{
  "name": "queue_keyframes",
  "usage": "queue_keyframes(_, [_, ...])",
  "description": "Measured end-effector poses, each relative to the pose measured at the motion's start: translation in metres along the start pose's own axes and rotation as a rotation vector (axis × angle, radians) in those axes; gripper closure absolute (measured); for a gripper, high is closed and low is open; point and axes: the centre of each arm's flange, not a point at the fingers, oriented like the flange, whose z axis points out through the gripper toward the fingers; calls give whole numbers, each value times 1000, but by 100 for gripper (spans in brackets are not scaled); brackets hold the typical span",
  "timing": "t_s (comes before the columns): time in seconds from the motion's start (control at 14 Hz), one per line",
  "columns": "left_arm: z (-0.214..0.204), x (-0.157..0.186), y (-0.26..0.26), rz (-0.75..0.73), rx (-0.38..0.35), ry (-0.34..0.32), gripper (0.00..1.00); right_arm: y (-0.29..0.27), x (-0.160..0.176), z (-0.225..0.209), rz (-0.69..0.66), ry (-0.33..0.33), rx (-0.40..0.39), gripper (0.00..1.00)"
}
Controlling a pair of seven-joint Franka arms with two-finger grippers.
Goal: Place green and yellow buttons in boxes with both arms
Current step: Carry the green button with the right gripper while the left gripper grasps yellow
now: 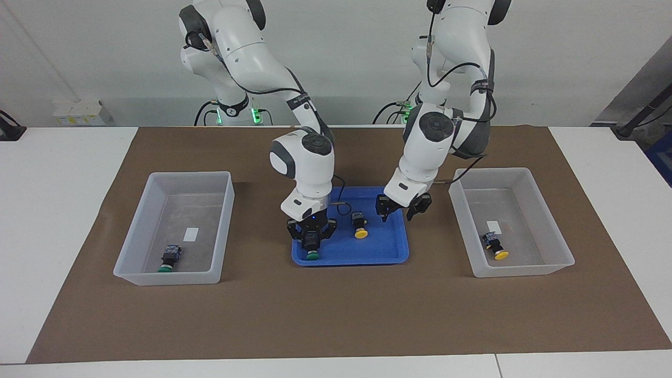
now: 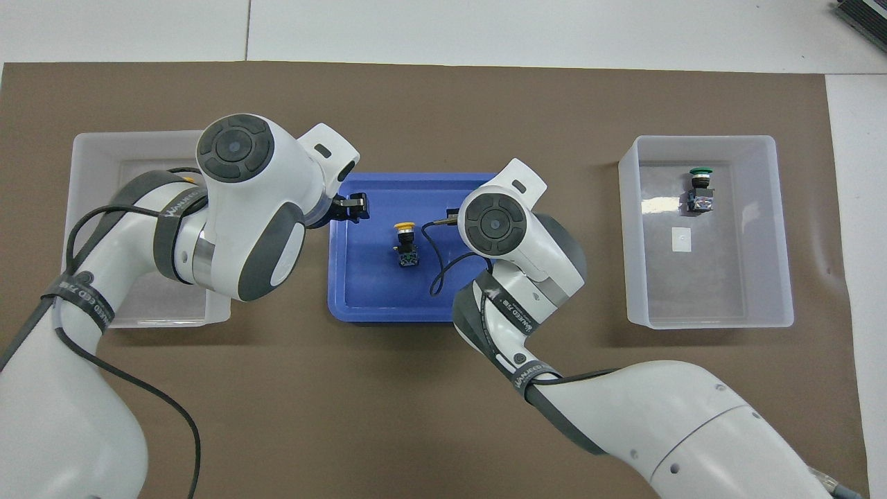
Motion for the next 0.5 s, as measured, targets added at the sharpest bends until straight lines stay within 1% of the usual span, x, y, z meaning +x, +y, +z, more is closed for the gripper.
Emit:
queue_keyframes(0.21, [22,-16,18,7,-7,6,24,39,24,-44,67,19,-23,58])
queue_keyframes(0.36, [30,-20,23,15,-12,12,24,74,39,-79,132,21,-38,59])
queue_keyframes(0.5, [37,-23,31,13,-18,18,24,111,47,-103,154,8,-49,59])
